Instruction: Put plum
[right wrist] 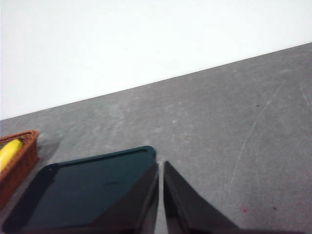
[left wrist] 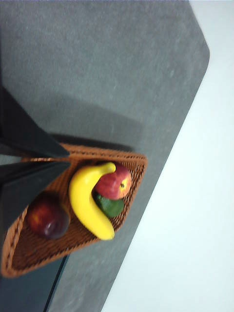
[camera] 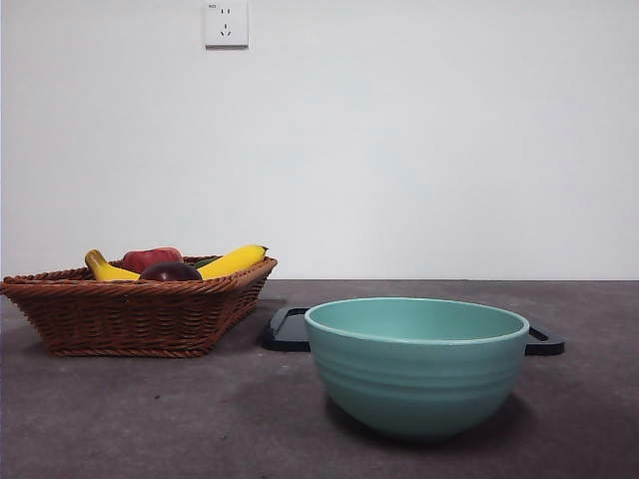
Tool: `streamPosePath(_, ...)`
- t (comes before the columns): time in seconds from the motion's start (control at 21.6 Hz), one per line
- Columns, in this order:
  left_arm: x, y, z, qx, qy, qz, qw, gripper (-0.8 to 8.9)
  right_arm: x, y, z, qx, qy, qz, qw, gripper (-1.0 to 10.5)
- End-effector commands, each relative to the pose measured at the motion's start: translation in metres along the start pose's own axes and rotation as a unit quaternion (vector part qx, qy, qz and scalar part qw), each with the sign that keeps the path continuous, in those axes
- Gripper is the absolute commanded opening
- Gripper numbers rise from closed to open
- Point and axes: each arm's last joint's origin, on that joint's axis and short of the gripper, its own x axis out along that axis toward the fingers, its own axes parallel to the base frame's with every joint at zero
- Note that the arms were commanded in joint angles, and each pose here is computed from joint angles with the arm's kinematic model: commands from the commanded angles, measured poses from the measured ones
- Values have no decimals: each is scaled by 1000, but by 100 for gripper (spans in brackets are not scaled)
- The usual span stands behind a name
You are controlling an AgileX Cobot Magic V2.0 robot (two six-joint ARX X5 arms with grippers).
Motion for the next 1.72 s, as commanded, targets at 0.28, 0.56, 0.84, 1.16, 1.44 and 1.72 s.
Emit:
streamPosePath(0.28, -5, -24, 43, 50, 82, -61, 994, 9, -7, 21, 48, -25, 76, 47, 996, 7)
streamPosePath(0.56, 5, -39, 67, 84, 181, -122, 972, 9, 2, 33, 77, -47, 178, 100, 978, 7)
streamPosePath(0.84, 17, -50, 85, 105, 264, -169, 944, 9, 12, 45, 100, -68, 255, 140, 954, 7)
streamPosePath(1.16, 26, -66, 96, 126, 347, -225, 902, 9, 27, 59, 106, -118, 369, 191, 902, 7)
streamPosePath(1.44, 26, -69, 93, 129, 360, -236, 893, 9, 35, 68, 99, -132, 398, 225, 879, 7)
streamPosePath(1.72, 26, -69, 93, 126, 361, -235, 894, 292, 35, 68, 99, -128, 399, 223, 880, 269)
